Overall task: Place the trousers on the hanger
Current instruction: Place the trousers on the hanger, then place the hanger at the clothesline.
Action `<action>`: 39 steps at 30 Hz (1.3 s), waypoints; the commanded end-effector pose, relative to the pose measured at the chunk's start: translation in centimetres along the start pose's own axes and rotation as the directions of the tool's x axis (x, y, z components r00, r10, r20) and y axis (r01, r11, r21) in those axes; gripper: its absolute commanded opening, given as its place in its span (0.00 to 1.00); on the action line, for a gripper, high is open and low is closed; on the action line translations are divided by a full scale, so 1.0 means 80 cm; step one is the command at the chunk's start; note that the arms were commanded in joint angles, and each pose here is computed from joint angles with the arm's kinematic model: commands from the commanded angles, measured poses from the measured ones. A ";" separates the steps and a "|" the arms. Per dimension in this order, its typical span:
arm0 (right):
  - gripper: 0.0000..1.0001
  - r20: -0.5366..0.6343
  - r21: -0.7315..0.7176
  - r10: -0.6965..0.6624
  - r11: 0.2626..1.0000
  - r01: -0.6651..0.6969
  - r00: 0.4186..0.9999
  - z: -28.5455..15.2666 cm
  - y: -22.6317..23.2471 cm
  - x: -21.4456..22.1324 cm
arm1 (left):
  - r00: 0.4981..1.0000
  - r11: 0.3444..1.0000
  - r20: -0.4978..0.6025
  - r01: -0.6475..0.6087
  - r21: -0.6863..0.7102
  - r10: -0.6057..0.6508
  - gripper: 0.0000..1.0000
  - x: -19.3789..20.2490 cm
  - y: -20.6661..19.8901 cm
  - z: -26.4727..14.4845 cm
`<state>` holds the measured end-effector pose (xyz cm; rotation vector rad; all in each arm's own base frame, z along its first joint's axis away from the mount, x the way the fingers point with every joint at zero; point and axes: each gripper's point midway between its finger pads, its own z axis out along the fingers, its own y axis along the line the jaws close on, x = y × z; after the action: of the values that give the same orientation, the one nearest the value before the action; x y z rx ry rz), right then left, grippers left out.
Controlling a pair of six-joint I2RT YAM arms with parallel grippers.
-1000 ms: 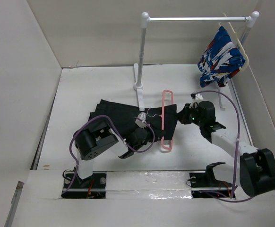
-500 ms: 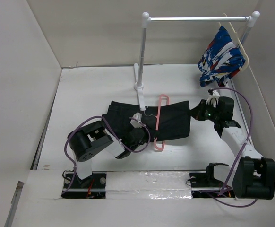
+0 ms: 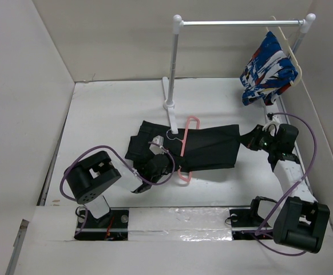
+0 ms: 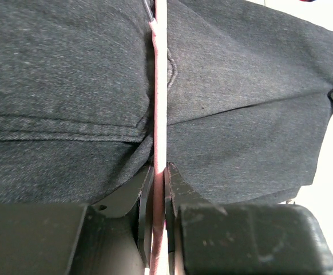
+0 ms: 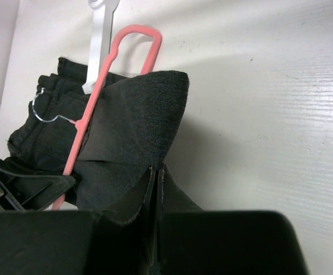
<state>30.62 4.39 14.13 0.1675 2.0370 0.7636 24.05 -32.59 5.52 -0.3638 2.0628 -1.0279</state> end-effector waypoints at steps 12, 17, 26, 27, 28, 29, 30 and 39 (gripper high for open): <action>0.00 0.236 -0.009 -0.116 0.993 0.121 0.965 -0.020 0.022 -0.089 | 0.993 0.979 -0.002 -0.118 -0.168 0.119 0.00 0.010 0.060 0.010; 0.00 0.163 0.019 -0.119 0.993 0.117 0.979 -0.001 0.013 -0.061 | 0.992 0.975 -0.025 -0.129 -0.183 0.127 0.00 0.031 0.053 0.017; 0.00 0.140 0.107 -0.059 0.993 0.044 0.988 0.015 -0.032 -0.025 | 0.973 0.938 0.114 -0.159 -0.309 0.203 0.00 -0.028 0.062 -0.014; 0.00 0.136 0.103 -0.052 0.994 0.038 0.989 0.017 -0.033 -0.021 | 0.969 0.936 0.120 -0.172 -0.308 0.218 0.00 -0.030 0.058 -0.017; 0.02 0.137 0.104 -0.047 0.994 0.033 0.989 0.017 -0.034 -0.019 | 0.968 0.939 0.119 -0.178 -0.294 0.221 0.00 -0.028 0.051 -0.019; 0.06 0.142 0.105 -0.047 0.994 0.032 0.989 0.017 -0.034 -0.020 | 0.967 0.945 0.127 -0.179 -0.274 0.220 0.00 -0.029 0.041 -0.021; 0.12 0.148 0.110 -0.052 0.993 0.036 0.988 0.015 -0.034 -0.023 | 0.966 0.947 0.131 -0.185 -0.261 0.224 0.00 -0.029 0.035 -0.022; 0.70 0.192 0.065 -0.204 0.979 0.195 0.960 -0.012 0.055 -0.058 | 0.955 0.972 0.201 -0.190 -0.141 0.216 0.00 -0.038 -0.035 -0.038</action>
<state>31.43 4.57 15.79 0.1562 1.9496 0.6008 22.50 -31.16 6.32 -0.2619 2.0450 -0.6985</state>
